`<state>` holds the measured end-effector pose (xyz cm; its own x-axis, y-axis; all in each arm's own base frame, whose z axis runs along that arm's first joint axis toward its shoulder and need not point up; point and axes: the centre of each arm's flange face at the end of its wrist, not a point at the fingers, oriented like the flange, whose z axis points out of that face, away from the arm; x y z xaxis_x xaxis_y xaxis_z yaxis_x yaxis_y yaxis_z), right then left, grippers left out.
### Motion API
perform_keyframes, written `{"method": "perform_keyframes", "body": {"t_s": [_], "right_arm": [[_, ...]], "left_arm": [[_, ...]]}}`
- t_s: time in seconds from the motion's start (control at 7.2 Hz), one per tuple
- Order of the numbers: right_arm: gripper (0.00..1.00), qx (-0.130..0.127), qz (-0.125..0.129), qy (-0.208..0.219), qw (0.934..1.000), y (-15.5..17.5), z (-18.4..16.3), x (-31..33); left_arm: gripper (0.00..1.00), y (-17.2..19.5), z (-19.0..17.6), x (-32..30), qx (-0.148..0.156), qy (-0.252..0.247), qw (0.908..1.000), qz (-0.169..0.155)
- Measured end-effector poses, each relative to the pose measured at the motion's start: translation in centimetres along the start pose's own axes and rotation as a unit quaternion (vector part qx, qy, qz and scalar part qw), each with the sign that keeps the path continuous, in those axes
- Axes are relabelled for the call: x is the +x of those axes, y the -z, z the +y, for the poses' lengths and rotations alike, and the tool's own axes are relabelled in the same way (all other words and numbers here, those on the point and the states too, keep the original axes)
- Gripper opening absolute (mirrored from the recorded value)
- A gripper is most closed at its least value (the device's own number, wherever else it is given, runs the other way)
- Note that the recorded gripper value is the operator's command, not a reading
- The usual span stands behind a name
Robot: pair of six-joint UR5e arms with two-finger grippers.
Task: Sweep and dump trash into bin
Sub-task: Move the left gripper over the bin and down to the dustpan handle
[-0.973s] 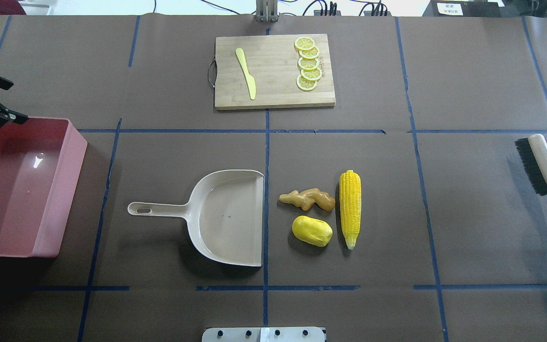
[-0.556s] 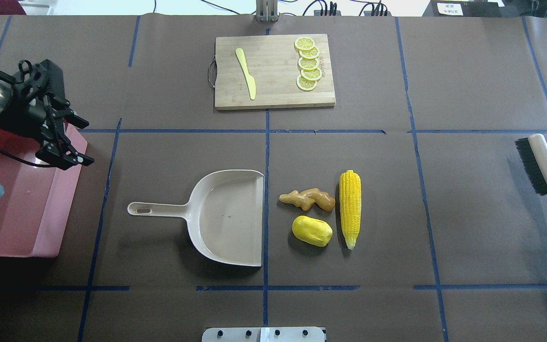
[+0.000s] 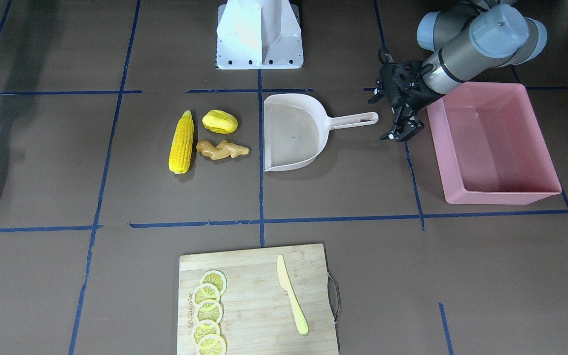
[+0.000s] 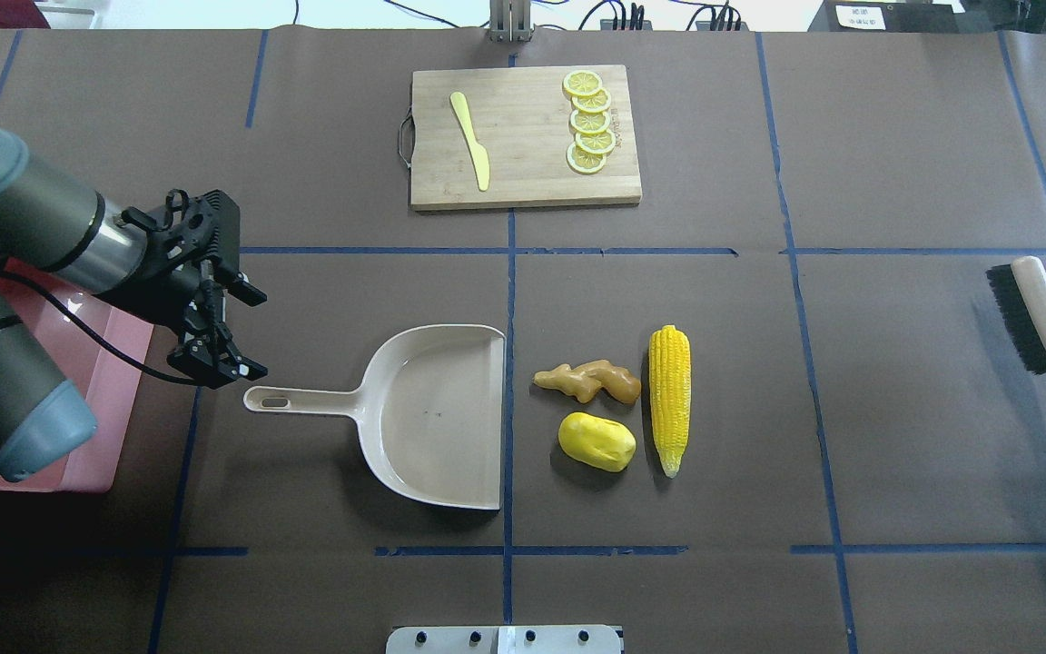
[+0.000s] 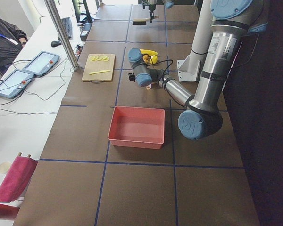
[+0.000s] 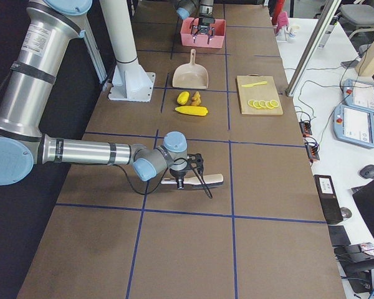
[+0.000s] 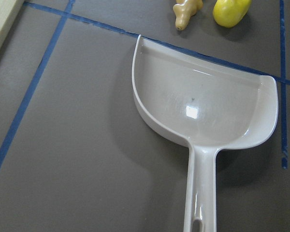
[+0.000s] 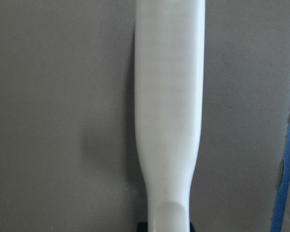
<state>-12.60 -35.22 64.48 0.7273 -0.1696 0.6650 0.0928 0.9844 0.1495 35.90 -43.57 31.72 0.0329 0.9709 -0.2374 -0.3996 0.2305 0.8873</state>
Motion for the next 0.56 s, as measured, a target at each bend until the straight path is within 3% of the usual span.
{"method": "perform_keyframes", "body": {"t_s": [0.28,0.56], "right_arm": [[0.00,-0.001,0.000,-0.001,1.0000,-0.1,0.0,0.1],[0.00,-0.001,0.000,-0.001,1.0000,-0.1,0.0,0.1]], "left_arm": [[1.00,-4.1,-3.6,3.6,-0.045,-0.010,0.9989,-0.012],[1.00,-7.8,-4.6,6.4,-0.083,-0.030,0.9954,-0.037]]}}
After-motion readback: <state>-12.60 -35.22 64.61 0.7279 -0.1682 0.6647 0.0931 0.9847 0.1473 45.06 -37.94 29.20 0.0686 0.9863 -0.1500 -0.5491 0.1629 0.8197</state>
